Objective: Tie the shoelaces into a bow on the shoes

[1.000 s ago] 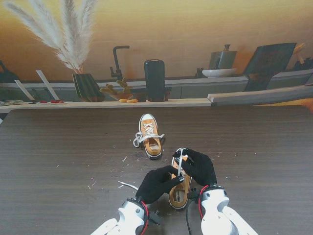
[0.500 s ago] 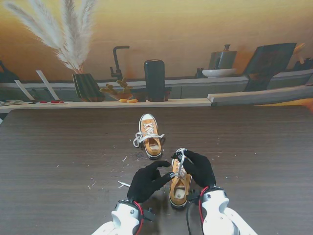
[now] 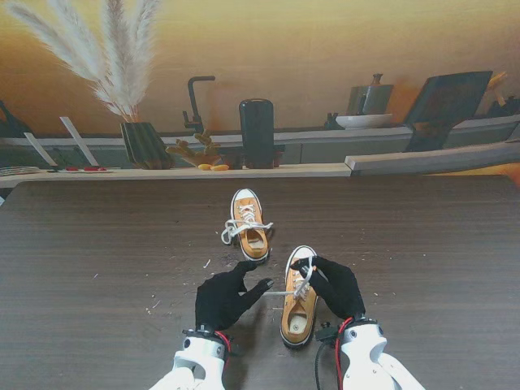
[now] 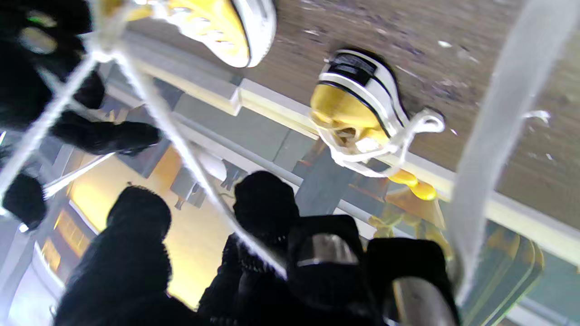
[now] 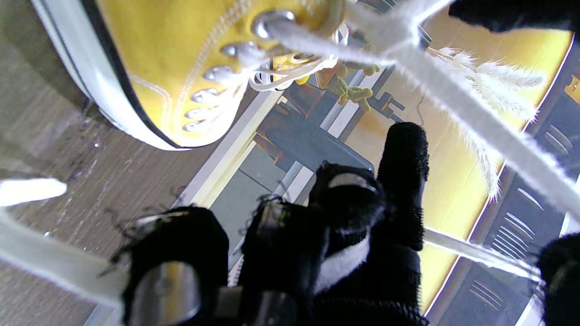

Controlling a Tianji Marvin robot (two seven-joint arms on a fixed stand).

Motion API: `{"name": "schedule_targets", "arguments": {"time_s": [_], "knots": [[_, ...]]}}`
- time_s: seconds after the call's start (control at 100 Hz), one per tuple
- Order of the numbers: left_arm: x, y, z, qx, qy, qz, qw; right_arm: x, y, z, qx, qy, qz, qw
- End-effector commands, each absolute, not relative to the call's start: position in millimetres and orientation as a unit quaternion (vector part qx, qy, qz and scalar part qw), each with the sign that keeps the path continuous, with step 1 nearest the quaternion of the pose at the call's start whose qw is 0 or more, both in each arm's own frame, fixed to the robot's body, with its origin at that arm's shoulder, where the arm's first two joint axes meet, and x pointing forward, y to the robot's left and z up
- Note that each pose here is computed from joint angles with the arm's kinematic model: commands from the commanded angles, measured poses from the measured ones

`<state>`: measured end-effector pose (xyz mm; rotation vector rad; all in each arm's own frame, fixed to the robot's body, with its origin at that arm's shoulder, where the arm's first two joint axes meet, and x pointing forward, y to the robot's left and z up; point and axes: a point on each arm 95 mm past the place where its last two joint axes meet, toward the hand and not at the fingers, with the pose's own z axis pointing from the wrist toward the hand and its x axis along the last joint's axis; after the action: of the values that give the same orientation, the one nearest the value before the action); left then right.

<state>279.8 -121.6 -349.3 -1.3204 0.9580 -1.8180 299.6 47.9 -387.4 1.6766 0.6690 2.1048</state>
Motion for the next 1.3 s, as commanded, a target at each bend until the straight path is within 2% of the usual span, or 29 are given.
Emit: {"name": "schedule_targets", "arguments": {"time_s": [0.0, 0.13, 0.26, 0.4, 0.67, 1.01, 1.29], "knots": [[287, -119, -342, -0.502, 0.376, -0.695, 0.352, 297, 48, -386, 0.592, 0.239, 0.748, 0.179], [295, -113, -338, -0.487, 0.419, -0.658, 0.392, 295, 46, -386, 0.593, 0.237, 0.748, 0.18], [299, -105, -333, -0.488, 0.47, -0.615, 0.403, 293, 43, -386, 0.593, 0.235, 0.748, 0.182], [299, -102, -326, -0.494, 0.535, -0.563, 0.391, 293, 41, -386, 0.596, 0.231, 0.747, 0.183], [294, -99, -310, -0.514, 0.636, -0.477, 0.324, 292, 38, -386, 0.597, 0.227, 0.747, 0.184], [288, -99, -302, -0.532, 0.692, -0.452, 0.186, 293, 33, -383, 0.597, 0.225, 0.746, 0.188], [289, -96, -307, -0.584, 0.656, -0.477, -0.004, 293, 33, -383, 0.597, 0.227, 0.745, 0.19]]}}
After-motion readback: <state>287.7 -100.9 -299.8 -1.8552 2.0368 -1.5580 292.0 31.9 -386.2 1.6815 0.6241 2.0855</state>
